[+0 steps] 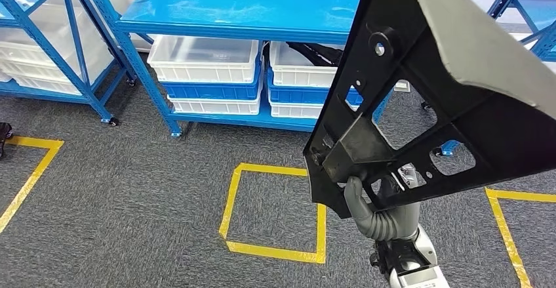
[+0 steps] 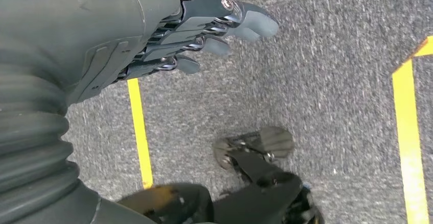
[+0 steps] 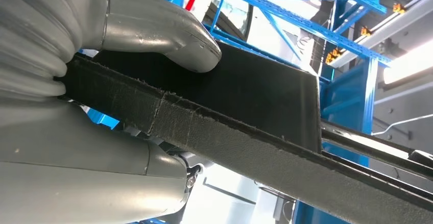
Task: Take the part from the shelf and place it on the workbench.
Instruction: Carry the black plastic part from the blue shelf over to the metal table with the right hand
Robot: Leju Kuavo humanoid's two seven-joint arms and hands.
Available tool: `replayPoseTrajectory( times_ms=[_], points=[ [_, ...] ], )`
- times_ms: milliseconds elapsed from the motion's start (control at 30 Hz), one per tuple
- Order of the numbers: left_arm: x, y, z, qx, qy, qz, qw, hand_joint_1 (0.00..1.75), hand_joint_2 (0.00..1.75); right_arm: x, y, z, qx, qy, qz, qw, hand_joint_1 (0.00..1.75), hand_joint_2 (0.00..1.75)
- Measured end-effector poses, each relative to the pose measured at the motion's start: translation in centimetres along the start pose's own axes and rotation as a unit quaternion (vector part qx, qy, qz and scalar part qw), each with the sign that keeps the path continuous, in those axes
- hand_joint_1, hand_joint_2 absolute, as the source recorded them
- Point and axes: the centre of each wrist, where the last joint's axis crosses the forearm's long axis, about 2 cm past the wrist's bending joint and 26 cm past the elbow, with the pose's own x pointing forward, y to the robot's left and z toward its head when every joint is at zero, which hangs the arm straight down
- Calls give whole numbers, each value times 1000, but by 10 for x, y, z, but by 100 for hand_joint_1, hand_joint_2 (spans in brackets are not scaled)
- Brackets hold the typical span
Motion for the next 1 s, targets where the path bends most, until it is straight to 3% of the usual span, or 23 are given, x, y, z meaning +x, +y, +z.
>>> replayPoseTrajectory(
  times_ms=[1000],
  points=[
    [1, -1, 0, -3, 1, -3, 1000, 0, 175, 0, 0, 1, 6, -4, 4, 1000, 175, 175]
  ],
)
